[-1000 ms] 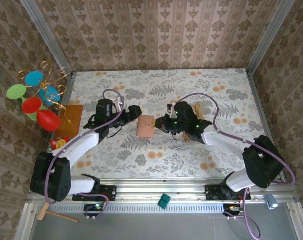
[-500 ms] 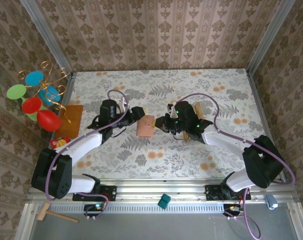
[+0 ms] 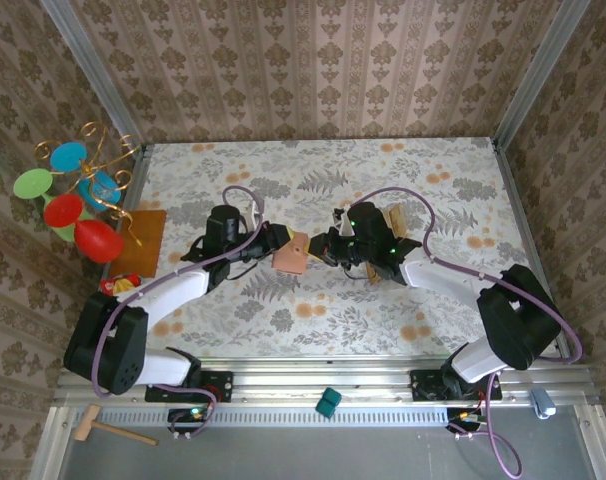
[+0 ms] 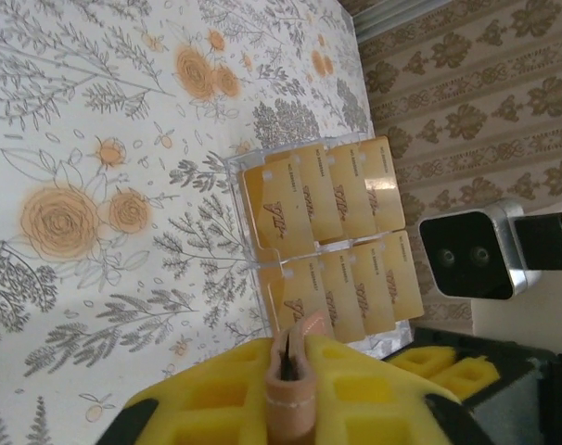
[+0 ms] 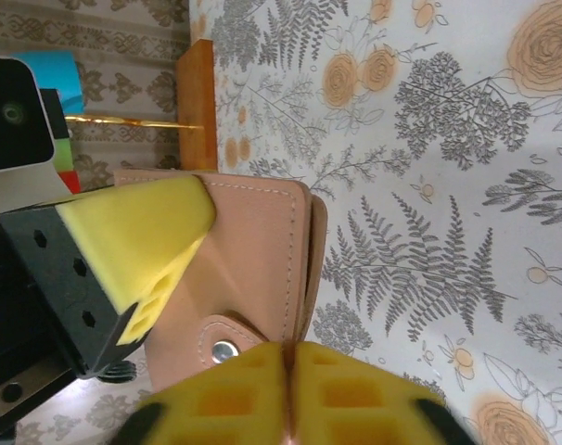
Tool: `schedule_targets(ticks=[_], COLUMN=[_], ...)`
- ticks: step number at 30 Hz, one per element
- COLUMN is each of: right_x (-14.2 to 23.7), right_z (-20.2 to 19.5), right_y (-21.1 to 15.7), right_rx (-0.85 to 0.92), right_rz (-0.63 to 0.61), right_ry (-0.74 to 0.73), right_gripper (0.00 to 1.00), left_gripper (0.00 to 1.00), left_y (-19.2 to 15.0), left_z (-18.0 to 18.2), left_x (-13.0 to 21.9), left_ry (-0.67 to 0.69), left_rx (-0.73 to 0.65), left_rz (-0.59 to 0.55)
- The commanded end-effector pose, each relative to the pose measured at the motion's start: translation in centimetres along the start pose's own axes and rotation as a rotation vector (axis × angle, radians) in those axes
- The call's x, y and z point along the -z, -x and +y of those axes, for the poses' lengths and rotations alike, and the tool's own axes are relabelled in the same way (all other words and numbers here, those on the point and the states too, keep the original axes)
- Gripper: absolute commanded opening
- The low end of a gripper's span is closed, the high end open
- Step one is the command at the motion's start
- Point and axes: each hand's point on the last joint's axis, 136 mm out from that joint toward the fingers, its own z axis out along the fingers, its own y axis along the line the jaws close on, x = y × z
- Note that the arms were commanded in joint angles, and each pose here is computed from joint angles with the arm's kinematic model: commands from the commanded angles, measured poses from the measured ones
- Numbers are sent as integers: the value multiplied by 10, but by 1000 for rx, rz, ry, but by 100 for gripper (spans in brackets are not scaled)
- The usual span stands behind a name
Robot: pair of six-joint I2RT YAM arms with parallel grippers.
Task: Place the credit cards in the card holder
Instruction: Pass the card holder, then open the button on the card holder.
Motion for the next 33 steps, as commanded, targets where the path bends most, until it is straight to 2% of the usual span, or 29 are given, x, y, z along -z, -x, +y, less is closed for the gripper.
schedule_targets(ticks=[1,3,4,10,15,22,33], right_x=[11,23,29,48,38,14,-4], right_z=[1,-9,-13,-16,5,20,22], right_y=[8,10,10,11,6,2,5], right_rx=[43,89,112,261,384,490,508], right_rz=[-19,-47,-57,-95,-95,-93,-116], right_ry=[-43,-136,-179,-380,-453,-518,-514], right_gripper=[32,44,46,52,66,67,70], left_gripper=[0,0,0,0,0,0,0], left_y=[5,6,6,7,10,15,19], left_z=[-1,2,2,8,6,-1,-11], left_x=[2,4,5,10,11,13,13], left_ry=[-5,14,19,54,55,33,-12], left_rx=[-11,-15,-19,-34,-20,11,50], left_rz=[-30,-46,-53,-96,-116,-143,-163])
